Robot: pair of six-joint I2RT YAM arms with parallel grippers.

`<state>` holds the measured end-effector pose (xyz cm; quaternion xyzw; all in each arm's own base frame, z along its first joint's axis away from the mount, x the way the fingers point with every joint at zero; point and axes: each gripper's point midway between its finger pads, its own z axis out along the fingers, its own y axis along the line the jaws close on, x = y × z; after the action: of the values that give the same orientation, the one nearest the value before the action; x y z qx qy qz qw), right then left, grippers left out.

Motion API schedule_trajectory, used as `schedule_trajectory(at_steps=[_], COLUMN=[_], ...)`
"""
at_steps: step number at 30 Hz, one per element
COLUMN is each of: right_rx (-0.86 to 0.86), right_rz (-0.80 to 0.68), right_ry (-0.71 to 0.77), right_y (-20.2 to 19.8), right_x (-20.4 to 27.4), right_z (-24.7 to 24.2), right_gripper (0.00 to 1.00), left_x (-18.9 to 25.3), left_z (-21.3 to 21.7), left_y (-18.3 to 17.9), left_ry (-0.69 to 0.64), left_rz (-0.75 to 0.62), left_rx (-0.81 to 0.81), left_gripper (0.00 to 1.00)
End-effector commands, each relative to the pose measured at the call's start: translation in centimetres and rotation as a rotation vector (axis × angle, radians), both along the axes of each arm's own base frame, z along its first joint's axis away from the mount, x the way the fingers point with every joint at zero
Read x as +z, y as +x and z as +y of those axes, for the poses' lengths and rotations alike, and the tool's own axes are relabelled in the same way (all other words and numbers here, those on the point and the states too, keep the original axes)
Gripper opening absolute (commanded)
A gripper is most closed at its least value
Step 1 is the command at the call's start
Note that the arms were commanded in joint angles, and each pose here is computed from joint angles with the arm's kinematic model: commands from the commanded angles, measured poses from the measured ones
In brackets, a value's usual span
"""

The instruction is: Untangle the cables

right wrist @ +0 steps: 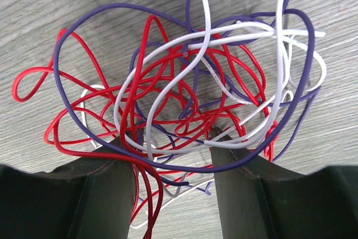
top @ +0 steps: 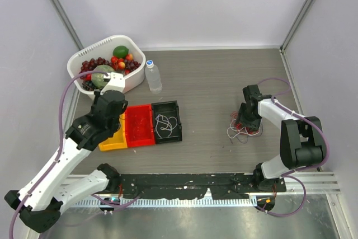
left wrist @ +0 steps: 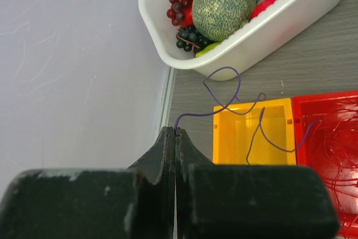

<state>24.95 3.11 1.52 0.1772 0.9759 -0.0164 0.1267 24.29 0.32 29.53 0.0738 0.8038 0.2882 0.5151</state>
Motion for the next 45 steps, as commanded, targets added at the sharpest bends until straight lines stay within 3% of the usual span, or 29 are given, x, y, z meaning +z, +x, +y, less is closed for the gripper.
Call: schedule_trajectory(at_steps=[1, 6, 18, 33, 45], right_rx=[0.021, 0.023, 0.025, 0.029, 0.028], right_rz=[-0.006, -0.005, -0.005, 0.005, 0.013], right_ry=[0.048, 0.05, 0.051, 0.059, 0.061], right_y=[0.3, 0.3, 0.3, 0.2, 0.1], right_x=[-0.6, -0.6, -0.6, -0.9, -1.1], right_z=[1.2, 1.2, 1.2, 1.4, 1.4], right_gripper=[0.56, 0.56, 0.56, 0.56, 0.56], left_x=[4.4, 6.6, 6.3, 2.2, -0.1], left_z=[0.3, -0.1, 0.7, 1.9, 1.1], left_y=[0.0, 0.7, -0.2, -2.0, -2.8], left_ry=[-0.057, -0.055, -0.015, 0.043, -0.034], left_rz=[-0.118, -0.15, -0.142, -0.036, 0.026], left_rx=[0.001, -0.024, -0.03, -0.034, -0.079], left_gripper=[0.0, 0.0, 0.0, 0.0, 0.0])
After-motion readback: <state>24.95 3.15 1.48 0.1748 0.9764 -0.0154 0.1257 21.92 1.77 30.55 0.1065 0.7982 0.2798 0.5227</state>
